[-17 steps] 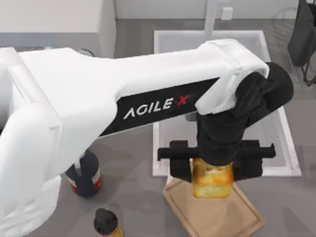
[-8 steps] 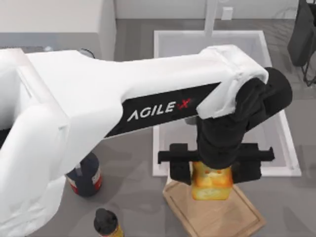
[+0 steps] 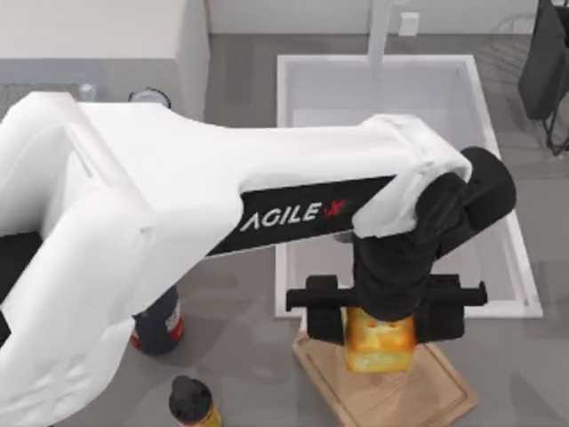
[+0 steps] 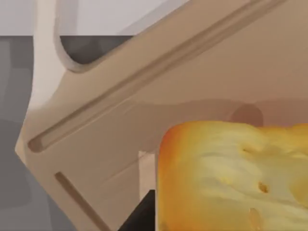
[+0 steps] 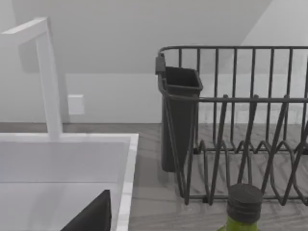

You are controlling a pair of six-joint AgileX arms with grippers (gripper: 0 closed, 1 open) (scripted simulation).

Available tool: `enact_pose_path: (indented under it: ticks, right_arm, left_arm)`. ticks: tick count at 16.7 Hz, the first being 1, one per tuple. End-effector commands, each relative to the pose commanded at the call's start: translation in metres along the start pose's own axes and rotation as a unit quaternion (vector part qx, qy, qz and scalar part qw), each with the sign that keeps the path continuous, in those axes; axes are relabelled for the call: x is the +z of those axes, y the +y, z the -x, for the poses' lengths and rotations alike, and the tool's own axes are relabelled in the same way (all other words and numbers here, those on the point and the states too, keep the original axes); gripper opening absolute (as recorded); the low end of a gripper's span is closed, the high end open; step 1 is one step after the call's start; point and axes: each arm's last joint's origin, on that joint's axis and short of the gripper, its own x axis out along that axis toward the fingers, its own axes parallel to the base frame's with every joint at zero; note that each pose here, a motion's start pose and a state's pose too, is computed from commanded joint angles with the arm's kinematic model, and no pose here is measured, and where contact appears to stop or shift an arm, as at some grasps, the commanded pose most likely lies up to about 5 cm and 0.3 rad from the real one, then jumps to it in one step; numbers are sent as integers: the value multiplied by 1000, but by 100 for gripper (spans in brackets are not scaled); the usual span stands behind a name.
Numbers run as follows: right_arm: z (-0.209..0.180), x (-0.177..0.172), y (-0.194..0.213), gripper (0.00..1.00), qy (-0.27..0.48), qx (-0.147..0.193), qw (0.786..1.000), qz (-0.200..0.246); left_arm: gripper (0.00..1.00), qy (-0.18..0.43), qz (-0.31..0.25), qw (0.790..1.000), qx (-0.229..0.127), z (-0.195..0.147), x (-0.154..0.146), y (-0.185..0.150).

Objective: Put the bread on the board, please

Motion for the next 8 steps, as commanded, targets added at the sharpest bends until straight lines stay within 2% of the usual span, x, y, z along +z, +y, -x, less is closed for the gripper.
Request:
enact_pose_path:
  ticks: [6,8]
  right_arm:
    - [0,0,0,100,0,0,1000,0]
    - [0,0,0,100,0,0,1000,0]
  left_arm:
    - [0,3,0,1000,5,-8,0,1]
    - [15,3,0,1000,5,-8,0,1]
